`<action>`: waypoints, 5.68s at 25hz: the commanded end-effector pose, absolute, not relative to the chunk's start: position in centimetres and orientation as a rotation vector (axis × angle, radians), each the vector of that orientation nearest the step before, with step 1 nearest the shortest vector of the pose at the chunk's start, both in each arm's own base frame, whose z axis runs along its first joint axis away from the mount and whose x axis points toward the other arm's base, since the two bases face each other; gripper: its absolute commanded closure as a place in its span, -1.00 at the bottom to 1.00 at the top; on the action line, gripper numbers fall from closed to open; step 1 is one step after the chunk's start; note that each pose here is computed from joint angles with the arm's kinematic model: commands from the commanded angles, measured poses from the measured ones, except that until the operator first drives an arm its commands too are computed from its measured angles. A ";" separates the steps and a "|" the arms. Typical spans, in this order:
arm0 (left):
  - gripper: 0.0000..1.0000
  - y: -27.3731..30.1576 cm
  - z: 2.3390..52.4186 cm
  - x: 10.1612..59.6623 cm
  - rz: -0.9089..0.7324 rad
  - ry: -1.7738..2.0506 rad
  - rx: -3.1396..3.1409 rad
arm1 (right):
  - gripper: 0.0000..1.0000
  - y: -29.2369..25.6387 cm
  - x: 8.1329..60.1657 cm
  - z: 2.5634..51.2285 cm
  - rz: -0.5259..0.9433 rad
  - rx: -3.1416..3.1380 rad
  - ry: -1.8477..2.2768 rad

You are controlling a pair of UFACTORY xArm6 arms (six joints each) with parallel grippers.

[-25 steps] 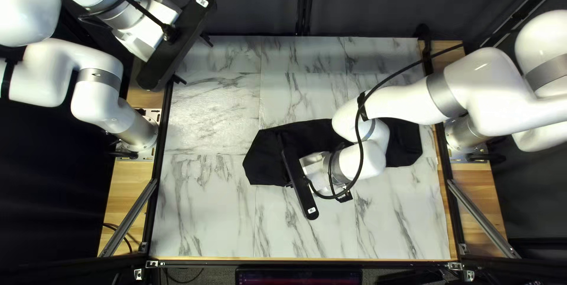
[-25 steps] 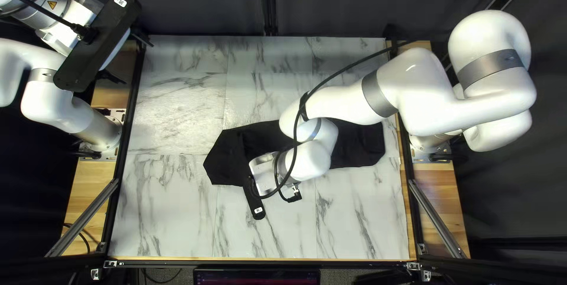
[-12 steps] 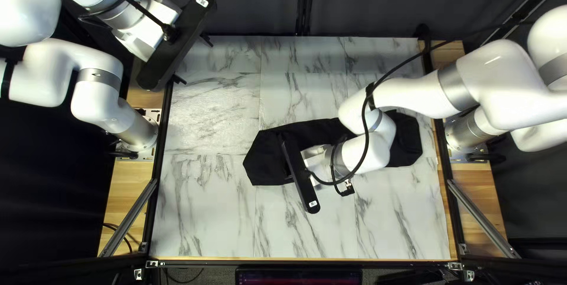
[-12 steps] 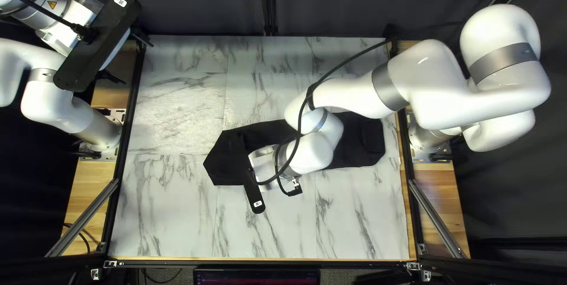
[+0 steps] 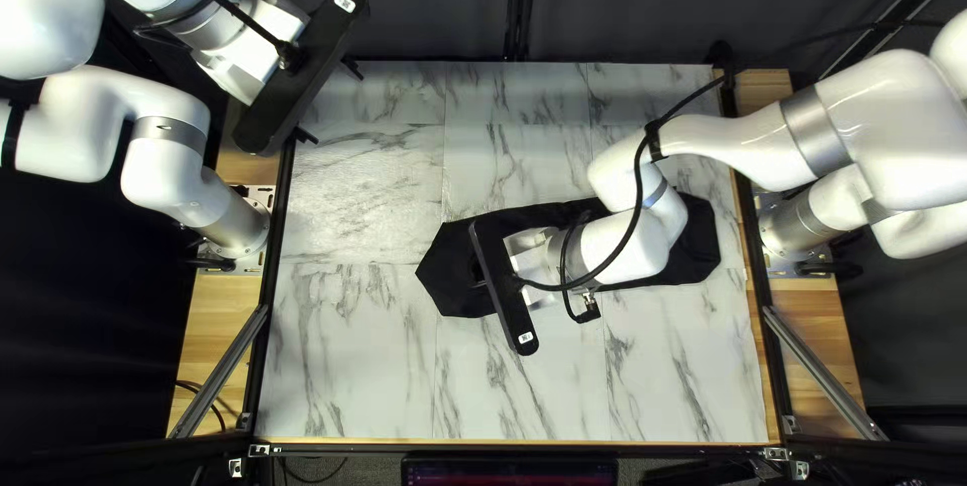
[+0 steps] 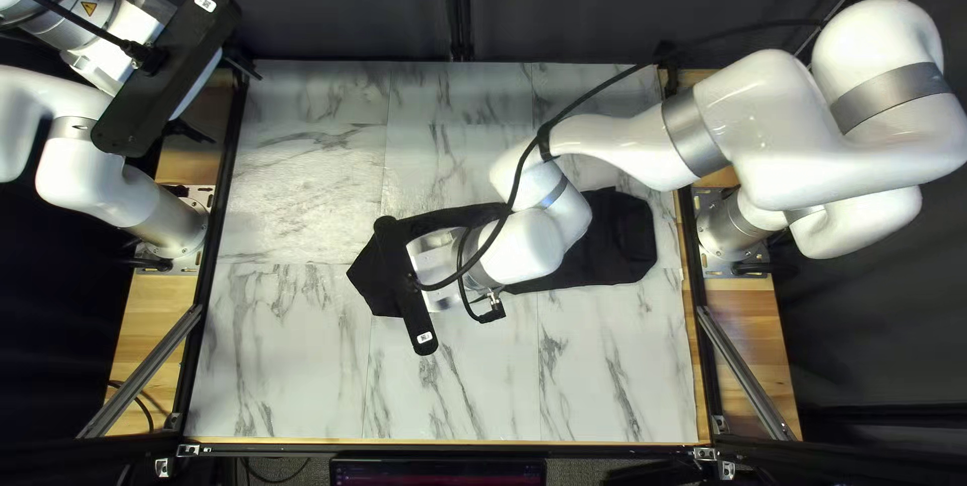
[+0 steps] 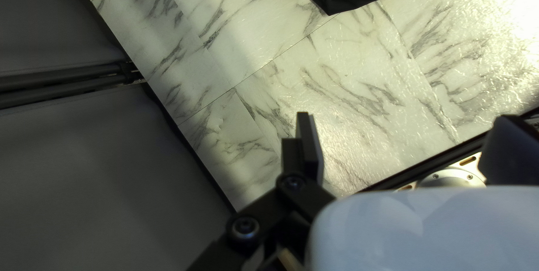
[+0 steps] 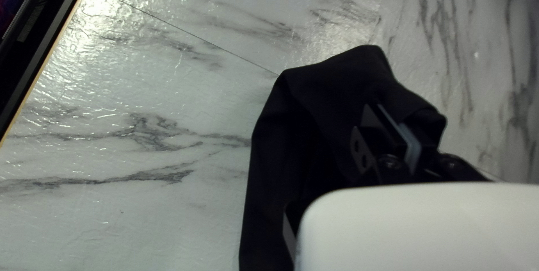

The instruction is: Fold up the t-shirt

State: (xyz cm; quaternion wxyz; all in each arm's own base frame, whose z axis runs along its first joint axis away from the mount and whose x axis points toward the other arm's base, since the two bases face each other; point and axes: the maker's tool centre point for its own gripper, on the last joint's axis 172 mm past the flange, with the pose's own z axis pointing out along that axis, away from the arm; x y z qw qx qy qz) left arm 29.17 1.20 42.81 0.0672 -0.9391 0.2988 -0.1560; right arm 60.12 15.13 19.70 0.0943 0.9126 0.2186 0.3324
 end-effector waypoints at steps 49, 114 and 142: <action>-1.00 1.2 42.8 29.2 -0.470 0.901 -2.830 | -1.00 18.6 52.5 4.8 0.892 2.932 0.743; -1.00 1.2 42.8 29.2 -0.470 0.901 -2.830 | -1.00 12.8 60.6 11.8 0.965 2.774 0.775; -1.00 1.2 42.8 29.2 -0.470 0.901 -2.830 | -1.00 20.4 51.8 7.9 0.969 2.865 0.669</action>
